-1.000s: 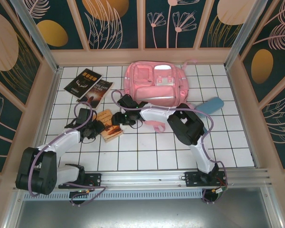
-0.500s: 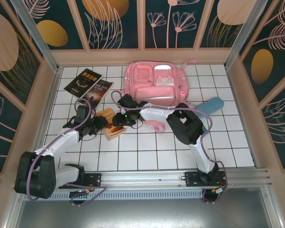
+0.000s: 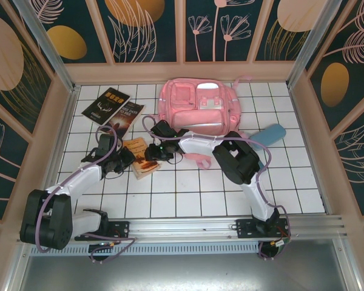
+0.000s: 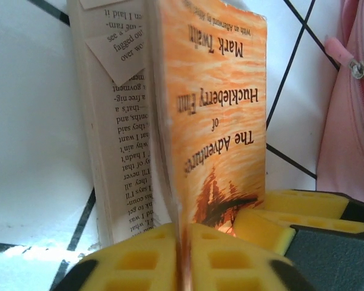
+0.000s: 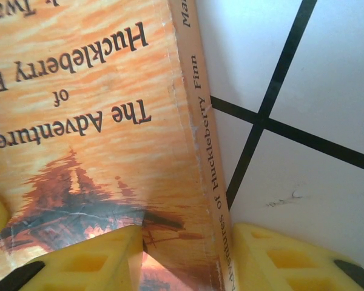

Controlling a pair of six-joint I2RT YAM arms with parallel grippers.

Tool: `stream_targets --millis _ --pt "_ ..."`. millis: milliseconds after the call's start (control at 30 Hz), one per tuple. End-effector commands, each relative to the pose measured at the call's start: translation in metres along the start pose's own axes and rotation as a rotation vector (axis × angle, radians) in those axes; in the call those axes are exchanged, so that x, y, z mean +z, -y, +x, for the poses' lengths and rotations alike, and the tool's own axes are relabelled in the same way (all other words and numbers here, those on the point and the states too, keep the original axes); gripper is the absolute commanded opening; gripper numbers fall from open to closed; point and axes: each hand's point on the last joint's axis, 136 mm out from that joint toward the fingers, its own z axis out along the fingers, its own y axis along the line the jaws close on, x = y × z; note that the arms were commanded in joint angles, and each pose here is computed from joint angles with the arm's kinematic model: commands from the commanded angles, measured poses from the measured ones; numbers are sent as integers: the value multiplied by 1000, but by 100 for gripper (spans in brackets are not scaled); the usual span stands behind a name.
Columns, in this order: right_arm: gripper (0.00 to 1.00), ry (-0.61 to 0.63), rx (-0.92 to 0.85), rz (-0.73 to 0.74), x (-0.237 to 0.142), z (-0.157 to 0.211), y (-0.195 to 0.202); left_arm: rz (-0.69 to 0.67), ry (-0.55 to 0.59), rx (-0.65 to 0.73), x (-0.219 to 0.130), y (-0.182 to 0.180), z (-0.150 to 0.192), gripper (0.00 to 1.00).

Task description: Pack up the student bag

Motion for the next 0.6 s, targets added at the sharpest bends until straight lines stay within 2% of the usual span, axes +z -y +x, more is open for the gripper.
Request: stream_targets --millis 0,67,167,367,567 --pt "41 -44 0 -39 5 12 -10 62 28 25 -9 20 -10 4" --pt "42 -27 9 -34 0 8 -10 35 39 30 -10 16 -12 0" --pt "45 27 25 -32 -17 -3 -10 3 62 51 -17 15 -17 0" --pt "73 94 59 -189 -50 -17 -20 46 84 106 -42 37 -26 0" --pt "86 8 31 -379 -50 -2 -40 86 100 134 -60 56 -32 0"
